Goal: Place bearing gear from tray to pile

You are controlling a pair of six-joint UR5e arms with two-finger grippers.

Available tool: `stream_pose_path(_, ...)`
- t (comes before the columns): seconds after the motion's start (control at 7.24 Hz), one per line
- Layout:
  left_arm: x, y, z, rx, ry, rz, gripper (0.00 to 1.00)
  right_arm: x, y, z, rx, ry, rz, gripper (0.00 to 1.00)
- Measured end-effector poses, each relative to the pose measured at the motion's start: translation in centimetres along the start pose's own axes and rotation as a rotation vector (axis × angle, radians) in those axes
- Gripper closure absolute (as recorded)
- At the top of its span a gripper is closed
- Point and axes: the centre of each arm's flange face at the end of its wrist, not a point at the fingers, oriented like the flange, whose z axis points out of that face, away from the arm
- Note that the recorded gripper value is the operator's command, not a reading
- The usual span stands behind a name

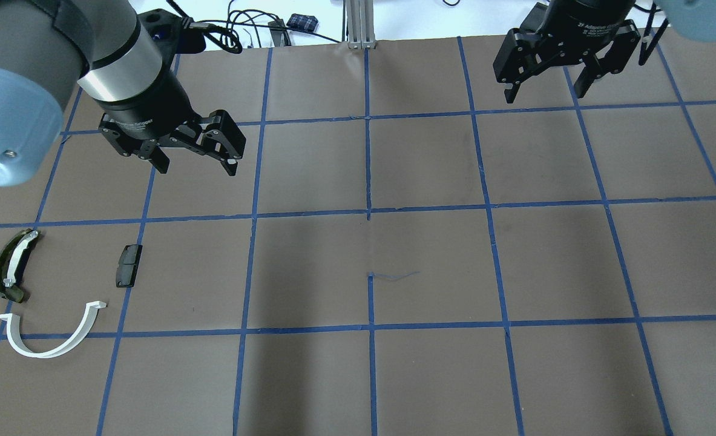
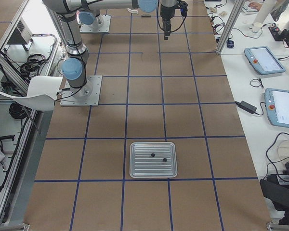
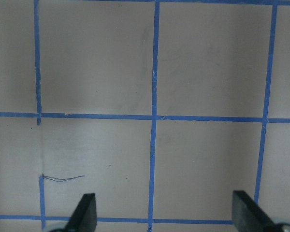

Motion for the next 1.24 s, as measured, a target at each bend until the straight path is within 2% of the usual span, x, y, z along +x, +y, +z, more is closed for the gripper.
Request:
stream_pose_path(0.28,0.0,0.0,0.0,0.001,0.001,-0.001,0.00,6.0,-0.7,0.0,-0.007,0.021,0.061,0.00)
stream_pose_path(0.55,0.1,0.0,-0.2,0.003,0.001,0.000,0.00,17.9,-0.7,0.4,-0.016,0.030,0.044,0.00)
stream_pose_path(0.69,0.0,0.0,-0.2,0.005,0.001,0.000,0.00,24.2,-0.3,1.4,-0.023,0.029,-0.003,0.00)
stream_pose_path(0.97,0.0,0.0,-0.2,0.004,0.001,0.000,0.00,35.5,0.5,5.0,-0.032,0.032,-0.228,0.00)
stream_pose_path(1.24,0.0,0.1,-0.2,0.005,0.001,-0.001,0.00,44.7,2.3,10.3,-0.051,0.005,-0.407,0.00)
